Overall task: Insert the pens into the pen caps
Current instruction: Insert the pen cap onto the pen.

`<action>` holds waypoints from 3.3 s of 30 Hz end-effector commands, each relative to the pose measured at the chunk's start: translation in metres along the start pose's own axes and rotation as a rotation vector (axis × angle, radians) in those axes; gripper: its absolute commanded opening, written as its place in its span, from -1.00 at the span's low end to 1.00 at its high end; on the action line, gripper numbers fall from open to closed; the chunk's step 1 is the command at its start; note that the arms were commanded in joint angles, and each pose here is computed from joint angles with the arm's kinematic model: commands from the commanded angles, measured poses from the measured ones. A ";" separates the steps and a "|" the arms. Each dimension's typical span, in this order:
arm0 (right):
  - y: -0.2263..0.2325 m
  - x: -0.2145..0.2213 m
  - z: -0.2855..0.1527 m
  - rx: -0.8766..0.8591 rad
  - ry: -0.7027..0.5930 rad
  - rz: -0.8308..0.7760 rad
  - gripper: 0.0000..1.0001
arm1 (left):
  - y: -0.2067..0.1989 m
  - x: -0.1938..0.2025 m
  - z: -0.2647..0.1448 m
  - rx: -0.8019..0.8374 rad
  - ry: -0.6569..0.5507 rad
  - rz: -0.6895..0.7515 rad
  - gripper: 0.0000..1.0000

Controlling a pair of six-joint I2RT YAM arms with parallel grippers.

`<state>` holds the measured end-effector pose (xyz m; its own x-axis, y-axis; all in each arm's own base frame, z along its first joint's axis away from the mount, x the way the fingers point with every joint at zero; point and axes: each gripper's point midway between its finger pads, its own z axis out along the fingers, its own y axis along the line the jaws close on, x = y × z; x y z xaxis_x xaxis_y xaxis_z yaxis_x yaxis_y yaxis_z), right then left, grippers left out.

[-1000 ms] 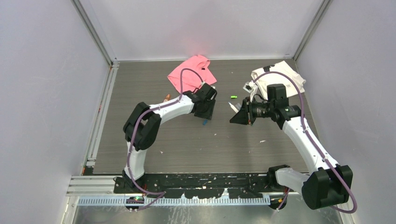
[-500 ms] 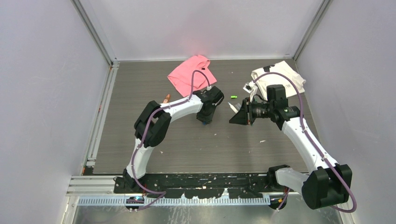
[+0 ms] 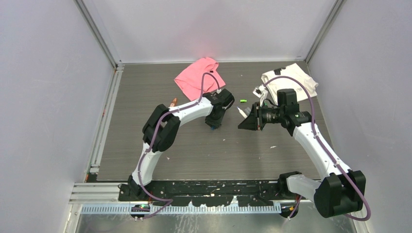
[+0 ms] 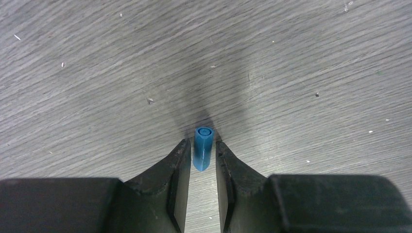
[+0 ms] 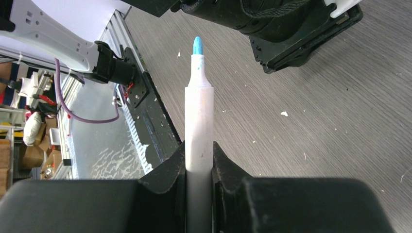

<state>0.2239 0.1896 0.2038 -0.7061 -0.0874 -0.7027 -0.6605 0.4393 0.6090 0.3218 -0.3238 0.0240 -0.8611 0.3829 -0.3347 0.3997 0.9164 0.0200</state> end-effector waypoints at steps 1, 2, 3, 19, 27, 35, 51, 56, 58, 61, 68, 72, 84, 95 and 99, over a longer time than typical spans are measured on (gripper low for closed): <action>0.010 -0.009 -0.005 -0.025 -0.040 -0.048 -0.98 | 0.001 0.009 0.012 -0.015 0.052 0.029 -0.48; 0.010 -0.009 -0.005 -0.026 -0.040 -0.046 -0.98 | 0.001 0.011 0.014 -0.016 0.059 0.031 -0.48; 0.010 -0.009 -0.005 -0.026 -0.041 -0.045 -0.97 | 0.000 0.012 0.015 -0.014 0.066 0.032 -0.49; 0.015 0.002 -0.010 -0.049 0.016 -0.144 -0.98 | -0.012 -0.033 -0.054 0.118 -0.202 -0.079 -0.99; 0.024 0.008 -0.012 -0.096 0.054 -0.398 -0.98 | -0.008 -0.063 -0.158 0.445 -0.600 -0.352 -0.99; 0.050 -0.015 0.012 -0.108 -0.013 -0.559 -0.98 | 0.026 -0.060 -0.250 0.793 -0.958 -0.683 -0.99; 0.086 -0.069 0.062 -0.021 -0.239 -0.353 -0.98 | 0.052 -0.054 -0.346 1.074 -1.292 -0.805 -0.99; 0.088 -0.073 0.069 -0.024 -0.234 -0.303 -0.98 | 0.044 -0.054 -0.352 1.124 -1.298 -0.762 -0.99; 0.092 -0.079 0.070 -0.035 -0.259 -0.311 -0.98 | 0.042 -0.054 -0.352 1.132 -1.292 -0.753 -0.98; 0.095 -0.083 0.070 -0.038 -0.272 -0.308 -0.98 | 0.041 -0.053 -0.351 1.134 -1.289 -0.744 -0.99; 0.103 -0.089 0.072 -0.066 -0.287 -0.299 -0.98 | 0.040 -0.053 -0.347 1.122 -1.284 -0.735 -0.99; 0.106 -0.089 0.074 -0.076 -0.291 -0.297 -0.98 | 0.035 -0.052 -0.347 1.137 -1.268 -0.712 -0.99; 0.110 -0.091 0.078 -0.086 -0.300 -0.286 -0.98 | 0.031 -0.053 -0.346 1.151 -1.259 -0.696 -0.99; 0.111 -0.094 0.077 -0.083 -0.315 -0.251 -0.98 | 0.029 -0.053 -0.350 1.174 -1.264 -0.682 -0.99; 0.113 -0.096 0.076 -0.090 -0.322 -0.237 -0.98 | 0.027 -0.052 -0.352 1.193 -1.265 -0.669 -0.99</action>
<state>0.2321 0.3113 0.2752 -0.4856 0.0356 -0.8735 -0.7988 0.3878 0.4599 0.2746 -0.2793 0.3523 -0.4708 -0.7679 -0.4343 0.5371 0.1410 -0.8316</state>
